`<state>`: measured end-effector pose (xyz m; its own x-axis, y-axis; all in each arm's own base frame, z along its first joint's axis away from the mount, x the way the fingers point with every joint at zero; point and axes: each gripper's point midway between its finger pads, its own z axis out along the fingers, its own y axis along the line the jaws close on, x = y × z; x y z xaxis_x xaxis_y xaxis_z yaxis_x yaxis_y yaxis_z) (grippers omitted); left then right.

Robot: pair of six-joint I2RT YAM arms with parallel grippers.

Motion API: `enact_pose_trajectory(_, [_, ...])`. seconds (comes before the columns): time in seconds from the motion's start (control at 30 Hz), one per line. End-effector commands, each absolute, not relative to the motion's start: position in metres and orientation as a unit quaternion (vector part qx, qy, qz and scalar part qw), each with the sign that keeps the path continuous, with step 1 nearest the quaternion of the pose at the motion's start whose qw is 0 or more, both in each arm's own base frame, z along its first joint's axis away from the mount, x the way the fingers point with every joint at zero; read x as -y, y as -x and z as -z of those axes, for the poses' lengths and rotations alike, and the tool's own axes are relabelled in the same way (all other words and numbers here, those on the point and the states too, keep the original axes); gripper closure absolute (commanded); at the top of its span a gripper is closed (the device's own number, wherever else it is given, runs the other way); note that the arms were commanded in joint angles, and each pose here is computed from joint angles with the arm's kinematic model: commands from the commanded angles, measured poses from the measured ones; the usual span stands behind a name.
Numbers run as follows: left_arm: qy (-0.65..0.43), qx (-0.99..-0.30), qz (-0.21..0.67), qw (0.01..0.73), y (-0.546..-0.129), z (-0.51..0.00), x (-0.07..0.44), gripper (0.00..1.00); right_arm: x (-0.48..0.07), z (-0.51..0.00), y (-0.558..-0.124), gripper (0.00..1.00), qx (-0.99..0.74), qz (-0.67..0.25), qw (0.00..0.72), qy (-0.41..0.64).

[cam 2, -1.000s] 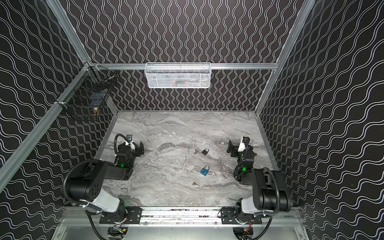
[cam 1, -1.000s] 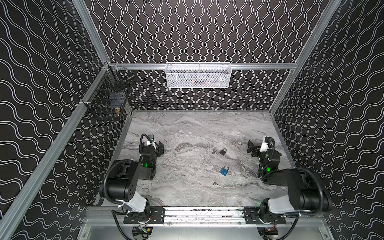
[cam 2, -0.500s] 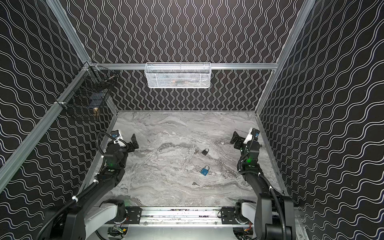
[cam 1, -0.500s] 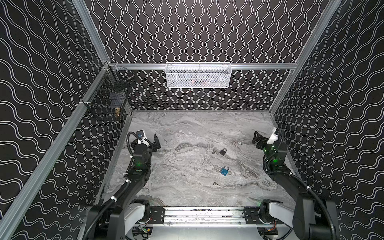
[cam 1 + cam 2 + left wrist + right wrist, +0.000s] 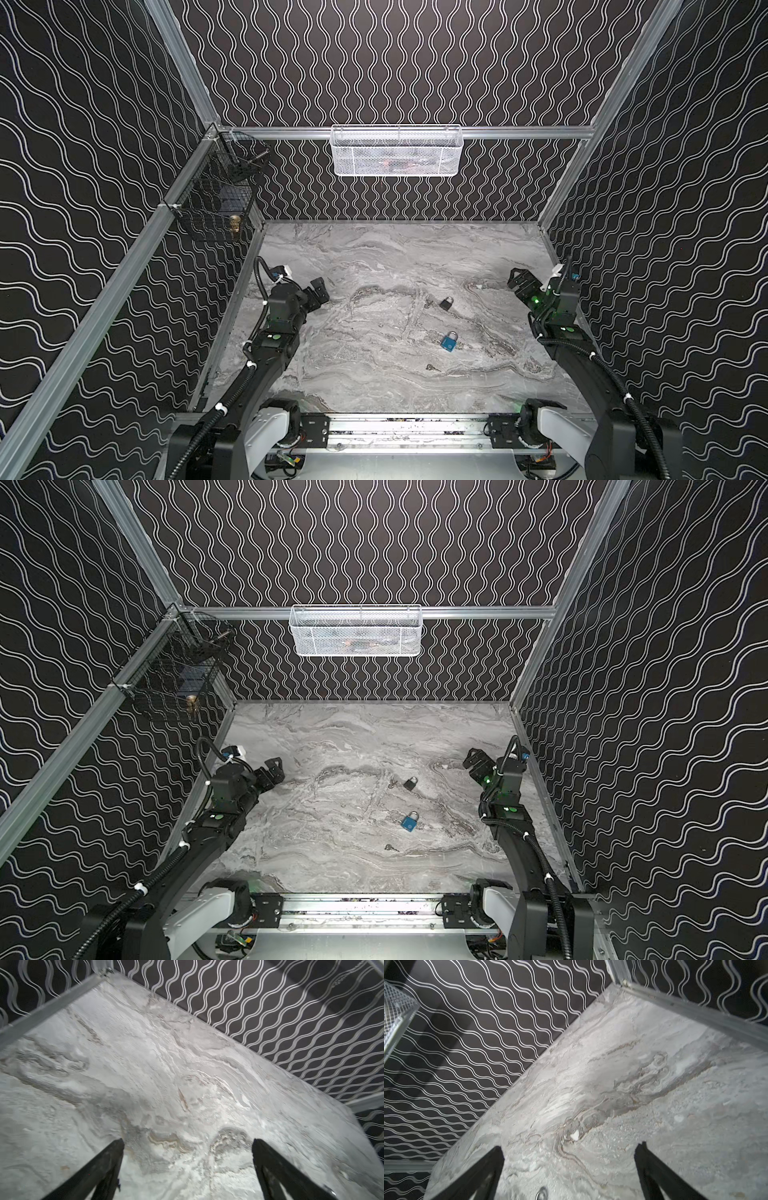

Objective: Unlock with the key
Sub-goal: 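Lift both arms and reach toward the silver key and teal padlock, then lower the right gripper onto the silver key ring and close it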

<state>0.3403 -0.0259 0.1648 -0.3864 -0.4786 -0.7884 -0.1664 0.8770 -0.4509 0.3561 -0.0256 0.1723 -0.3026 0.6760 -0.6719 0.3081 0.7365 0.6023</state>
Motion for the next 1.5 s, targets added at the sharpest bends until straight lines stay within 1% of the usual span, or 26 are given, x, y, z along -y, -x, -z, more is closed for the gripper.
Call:
enact_pose_trajectory(0.0, [0.179, -0.829, 0.217, 0.483, -0.333, -0.161, 0.051, 0.01, 0.013, -0.154, -0.348, 0.01, -0.815, -0.202, 0.432, -0.329])
enact_pose_trajectory(0.13, [0.155, -0.838, 0.243, 0.463, -0.322, -0.163, 0.069, 0.01, -0.014, -0.159, -0.345, 0.01, -0.844, -0.207, 0.405, -0.286])
enact_pose_trajectory(0.23, [0.137, -0.853, 0.238, 0.444, -0.311, -0.159, 0.080, 0.01, -0.036, -0.163, -0.341, 0.01, -0.857, -0.215, 0.394, -0.254])
enact_pose_trajectory(0.4, [0.105, -0.871, 0.251, 0.409, -0.290, -0.154, 0.107, 0.01, -0.085, -0.156, -0.329, 0.01, -0.897, -0.214, 0.341, -0.182])
enact_pose_trajectory(0.6, [0.049, -0.884, 0.266, 0.381, -0.267, -0.149, 0.148, 0.01, -0.138, -0.135, -0.295, 0.01, -0.931, -0.215, 0.275, -0.108])
enact_pose_trajectory(0.73, [0.016, -0.893, 0.271, 0.360, -0.253, -0.142, 0.169, 0.01, -0.166, -0.121, -0.266, 0.04, -0.947, -0.210, 0.235, -0.063])
enact_pose_trajectory(0.83, [0.000, -0.897, 0.273, 0.348, -0.244, -0.140, 0.181, 0.01, -0.176, -0.113, -0.247, 0.05, -0.954, -0.202, 0.217, -0.045])
enact_pose_trajectory(0.9, [-0.030, -0.899, 0.278, 0.336, -0.237, -0.142, 0.190, 0.01, -0.182, -0.109, -0.236, 0.07, -0.958, -0.195, 0.206, -0.036])
enact_pose_trajectory(1.0, [-0.042, -0.908, 0.263, 0.324, -0.226, -0.139, 0.192, 0.01, -0.186, -0.102, -0.218, 0.08, -0.965, -0.171, 0.198, -0.024])
enact_pose_trajectory(1.07, [-0.049, -0.900, 0.285, 0.325, -0.219, -0.139, 0.202, 0.01, -0.190, -0.092, -0.207, 0.08, -0.970, -0.154, 0.190, -0.012])
enact_pose_trajectory(1.13, [-0.050, -0.900, 0.292, 0.319, -0.214, -0.135, 0.205, 0.01, -0.194, -0.083, -0.198, 0.11, -0.975, -0.143, 0.168, -0.005])
enact_pose_trajectory(1.3, [-0.052, -0.901, 0.296, 0.312, -0.205, -0.126, 0.216, 0.01, -0.217, -0.070, -0.171, 0.15, -0.980, -0.148, 0.135, 0.021])
enact_pose_trajectory(1.47, [-0.070, -0.907, 0.293, 0.294, -0.191, -0.114, 0.236, 0.01, -0.233, -0.064, -0.156, 0.19, -0.981, -0.156, 0.113, 0.027])
